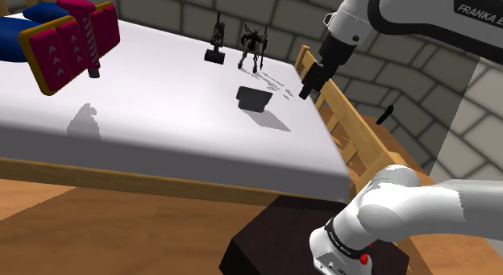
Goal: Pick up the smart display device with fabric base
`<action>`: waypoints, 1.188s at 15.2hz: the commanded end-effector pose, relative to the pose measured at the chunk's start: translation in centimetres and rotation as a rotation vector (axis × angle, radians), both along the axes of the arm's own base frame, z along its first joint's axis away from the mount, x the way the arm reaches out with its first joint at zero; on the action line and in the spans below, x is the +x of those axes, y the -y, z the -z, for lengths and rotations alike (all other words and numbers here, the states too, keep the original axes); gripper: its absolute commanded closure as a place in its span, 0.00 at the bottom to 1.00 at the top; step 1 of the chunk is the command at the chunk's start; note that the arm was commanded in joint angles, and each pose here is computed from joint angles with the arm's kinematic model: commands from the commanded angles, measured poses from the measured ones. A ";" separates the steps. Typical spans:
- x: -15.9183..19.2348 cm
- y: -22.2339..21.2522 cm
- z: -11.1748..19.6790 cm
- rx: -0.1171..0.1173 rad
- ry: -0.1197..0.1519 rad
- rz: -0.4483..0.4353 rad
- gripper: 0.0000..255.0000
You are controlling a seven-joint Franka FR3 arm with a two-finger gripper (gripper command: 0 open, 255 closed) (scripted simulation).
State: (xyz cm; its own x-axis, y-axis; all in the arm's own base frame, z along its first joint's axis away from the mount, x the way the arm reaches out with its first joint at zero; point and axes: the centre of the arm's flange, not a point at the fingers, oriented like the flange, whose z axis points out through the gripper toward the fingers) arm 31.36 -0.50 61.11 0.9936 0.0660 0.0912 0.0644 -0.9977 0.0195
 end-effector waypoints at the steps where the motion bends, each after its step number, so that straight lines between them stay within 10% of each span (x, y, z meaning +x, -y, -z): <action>1: 0.0 0.0 0.0 0.000 0.000 0.000 0.00; 18: 14.9 12.5 10.2 -0.063 0.012 -0.393 0.00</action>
